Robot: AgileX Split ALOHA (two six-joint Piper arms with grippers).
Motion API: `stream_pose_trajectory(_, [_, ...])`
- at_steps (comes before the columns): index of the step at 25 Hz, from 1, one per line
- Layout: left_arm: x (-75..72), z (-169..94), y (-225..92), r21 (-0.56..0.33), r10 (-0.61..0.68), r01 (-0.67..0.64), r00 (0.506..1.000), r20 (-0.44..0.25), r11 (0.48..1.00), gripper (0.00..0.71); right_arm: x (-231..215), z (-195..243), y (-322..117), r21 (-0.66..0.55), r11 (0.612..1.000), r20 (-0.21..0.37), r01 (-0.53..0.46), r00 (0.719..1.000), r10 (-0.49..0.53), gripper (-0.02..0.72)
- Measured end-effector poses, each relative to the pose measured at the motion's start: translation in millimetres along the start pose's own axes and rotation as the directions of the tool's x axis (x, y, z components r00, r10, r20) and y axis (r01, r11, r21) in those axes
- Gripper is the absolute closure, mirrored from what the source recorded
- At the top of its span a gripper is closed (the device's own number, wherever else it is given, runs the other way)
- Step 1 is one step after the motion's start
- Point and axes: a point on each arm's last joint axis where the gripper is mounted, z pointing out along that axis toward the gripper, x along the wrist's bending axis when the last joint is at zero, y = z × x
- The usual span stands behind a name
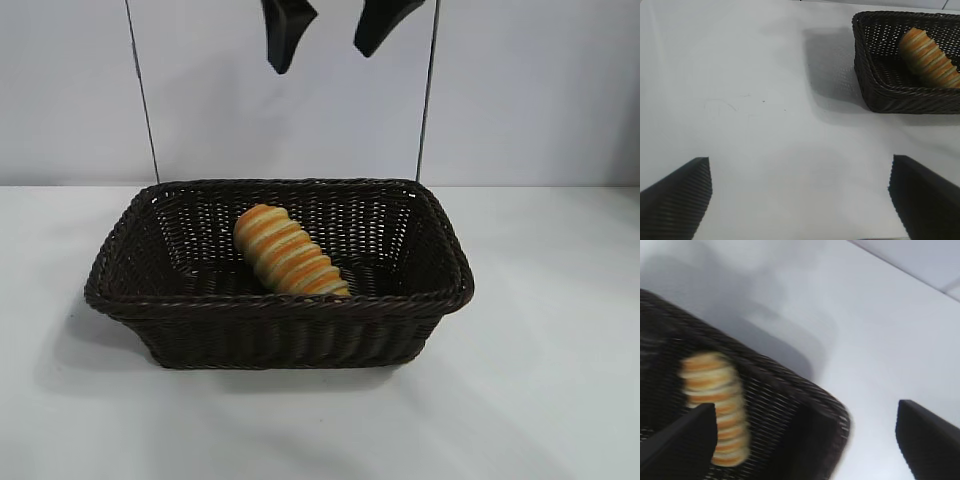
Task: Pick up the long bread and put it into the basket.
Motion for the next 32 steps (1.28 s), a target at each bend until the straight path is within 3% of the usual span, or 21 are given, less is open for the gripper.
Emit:
stream_pose_trajectory(8, [0.0,0.0,0.0,0.000,0.000,0.000,1.000,0.000,1.000,0.015,-102.6,-1.8,-21.7,0.008,0.977,0.110,-0.211,0.972,0.209,0.009])
stream_pose_trajectory(14, [0.0,0.0,0.0,0.000,0.000,0.000,1.000,0.000,1.000,0.015,-171.5,-9.9,-49.6,-0.001,0.937,0.186,-0.350,0.920,0.344,0.009])
stream_pose_trajectory(19, [0.0,0.0,0.0,0.000,0.000,0.000,1.000,0.000,1.000,0.015,-210.3,-28.0,-71.5,-0.038,0.889,0.184,-0.455,0.872,0.454,0.009])
stream_pose_trajectory(23, [0.0,0.0,0.0,0.000,0.000,0.000,1.000,0.000,1.000,0.015,-219.1,-57.2,-81.9,-0.088,0.865,0.162,-0.494,0.849,0.502,0.009])
stream_pose_trajectory(32, [0.0,0.0,0.0,0.000,0.000,0.000,1.000,0.000,1.000,0.015,-188.7,-143.8,-100.0,-0.207,0.861,0.164,-0.465,0.851,0.499,0.009])
